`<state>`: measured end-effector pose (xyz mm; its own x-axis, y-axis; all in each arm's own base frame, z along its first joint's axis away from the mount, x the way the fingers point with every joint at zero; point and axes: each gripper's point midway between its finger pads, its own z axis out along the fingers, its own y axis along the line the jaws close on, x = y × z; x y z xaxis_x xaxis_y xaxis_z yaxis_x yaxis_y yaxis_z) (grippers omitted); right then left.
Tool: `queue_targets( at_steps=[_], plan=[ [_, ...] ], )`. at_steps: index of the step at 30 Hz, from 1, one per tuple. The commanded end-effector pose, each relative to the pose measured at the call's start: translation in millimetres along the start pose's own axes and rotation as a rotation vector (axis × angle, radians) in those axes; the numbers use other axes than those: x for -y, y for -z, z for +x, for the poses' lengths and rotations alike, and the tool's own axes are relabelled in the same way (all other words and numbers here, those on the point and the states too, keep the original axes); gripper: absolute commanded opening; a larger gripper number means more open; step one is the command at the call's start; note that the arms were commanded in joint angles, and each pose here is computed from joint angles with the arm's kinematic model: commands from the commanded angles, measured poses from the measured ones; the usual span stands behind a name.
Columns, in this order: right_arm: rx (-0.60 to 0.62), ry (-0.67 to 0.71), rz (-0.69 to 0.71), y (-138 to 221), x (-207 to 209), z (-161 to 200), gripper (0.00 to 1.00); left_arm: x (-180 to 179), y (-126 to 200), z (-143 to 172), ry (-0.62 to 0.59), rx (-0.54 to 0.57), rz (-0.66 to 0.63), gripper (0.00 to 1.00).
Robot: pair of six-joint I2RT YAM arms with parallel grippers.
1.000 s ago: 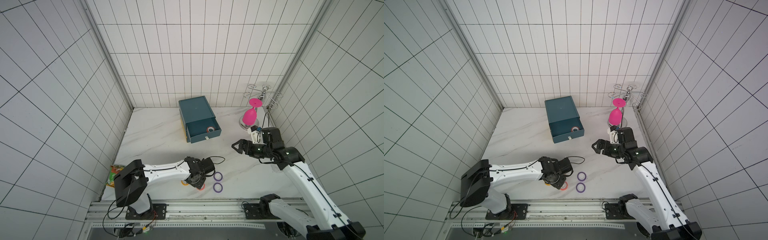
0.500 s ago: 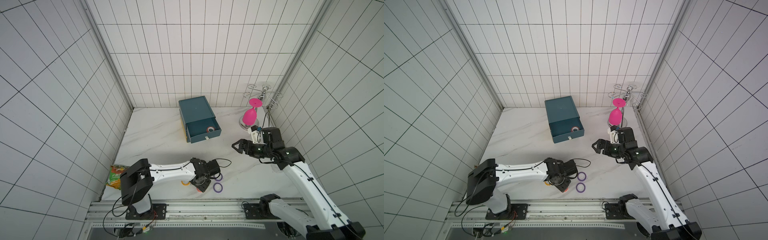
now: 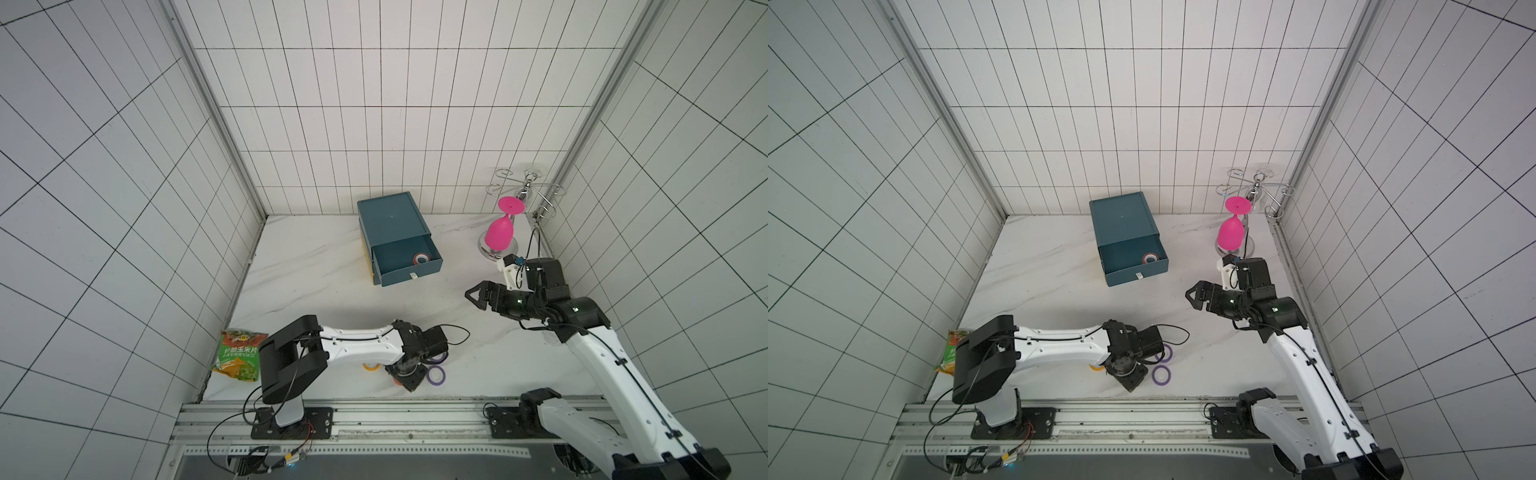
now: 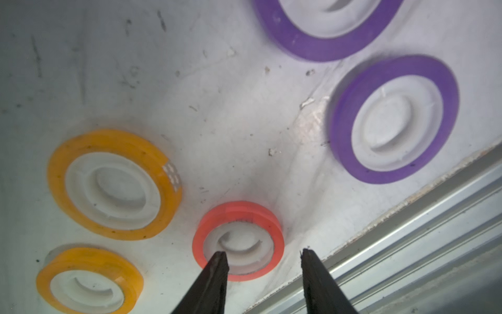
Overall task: Place the transparent tape into the drawer according to color
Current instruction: Pick up the tape at the center of the board.
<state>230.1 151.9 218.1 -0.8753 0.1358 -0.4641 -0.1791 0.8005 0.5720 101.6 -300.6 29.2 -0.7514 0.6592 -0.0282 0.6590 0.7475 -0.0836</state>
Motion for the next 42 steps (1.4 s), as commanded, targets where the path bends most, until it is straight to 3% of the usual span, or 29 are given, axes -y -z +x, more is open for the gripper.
queue_targets(
  at_steps=[1,9,18,25,42],
  plan=[
    [-0.006,-0.003,0.002,0.8,4.8,5.3,0.96,13.0,-0.6,-8.0,-0.024,0.011,0.035,0.45],
    [-0.003,-0.012,0.002,1.7,6.9,7.5,0.96,8.2,-16.4,-6.1,-0.014,-0.026,0.002,0.38],
    [0.002,-0.012,-0.005,3.6,4.8,4.2,0.95,-2.3,-37.4,-1.8,0.01,-0.079,-0.05,0.01],
    [-0.004,-0.017,-0.006,1.8,6.9,5.4,0.95,-8.1,-35.0,-2.8,0.035,-0.059,-0.074,0.0],
    [-0.006,-0.025,-0.02,-0.7,6.1,3.1,0.96,-18.0,20.4,-11.3,0.045,0.041,-0.116,0.0]
  ],
)
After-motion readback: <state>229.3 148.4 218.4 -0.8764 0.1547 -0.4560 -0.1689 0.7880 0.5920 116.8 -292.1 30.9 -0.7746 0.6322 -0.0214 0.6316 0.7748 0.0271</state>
